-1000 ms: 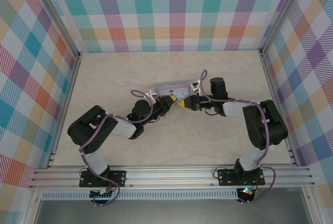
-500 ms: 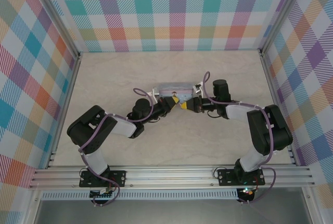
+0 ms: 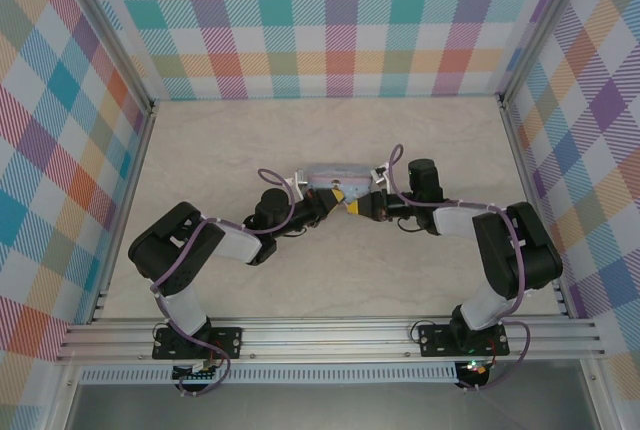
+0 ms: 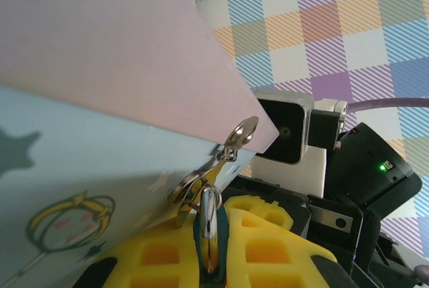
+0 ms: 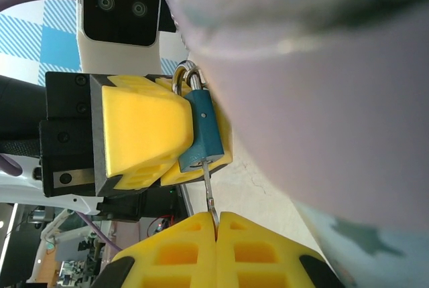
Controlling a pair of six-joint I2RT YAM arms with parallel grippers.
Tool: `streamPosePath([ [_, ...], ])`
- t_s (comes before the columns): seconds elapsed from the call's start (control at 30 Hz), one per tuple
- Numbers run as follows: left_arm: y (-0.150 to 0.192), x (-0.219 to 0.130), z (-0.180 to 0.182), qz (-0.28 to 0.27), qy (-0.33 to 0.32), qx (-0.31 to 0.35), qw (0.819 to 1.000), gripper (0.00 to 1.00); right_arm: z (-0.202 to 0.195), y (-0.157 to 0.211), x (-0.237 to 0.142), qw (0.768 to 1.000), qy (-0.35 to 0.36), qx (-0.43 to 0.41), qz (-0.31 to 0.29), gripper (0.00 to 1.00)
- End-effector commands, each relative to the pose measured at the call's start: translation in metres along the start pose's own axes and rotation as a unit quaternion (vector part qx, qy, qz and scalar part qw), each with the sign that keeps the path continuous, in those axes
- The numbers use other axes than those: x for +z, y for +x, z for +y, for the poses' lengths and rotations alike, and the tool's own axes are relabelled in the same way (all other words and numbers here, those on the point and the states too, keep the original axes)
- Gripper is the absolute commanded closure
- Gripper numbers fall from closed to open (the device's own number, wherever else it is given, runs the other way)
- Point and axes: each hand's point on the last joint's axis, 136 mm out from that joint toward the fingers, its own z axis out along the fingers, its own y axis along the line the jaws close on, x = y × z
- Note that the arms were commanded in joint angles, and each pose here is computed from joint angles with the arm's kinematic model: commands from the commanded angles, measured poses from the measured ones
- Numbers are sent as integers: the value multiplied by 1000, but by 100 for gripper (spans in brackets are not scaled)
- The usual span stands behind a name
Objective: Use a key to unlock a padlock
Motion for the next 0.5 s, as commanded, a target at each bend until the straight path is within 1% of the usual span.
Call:
streamPosePath([
  [0.0,20,-1,-46,50,77,31,995,100,11,-13,-3,998,5,-57,-33,100],
  [0.27,9,-1,-49,34,83,27,996,100,3,5,-5,999,9,-39,-24,100],
  [0.47,12,-1,-52,43,94,25,994,100,7,-2,-3,999,-1,-41,-27,100],
])
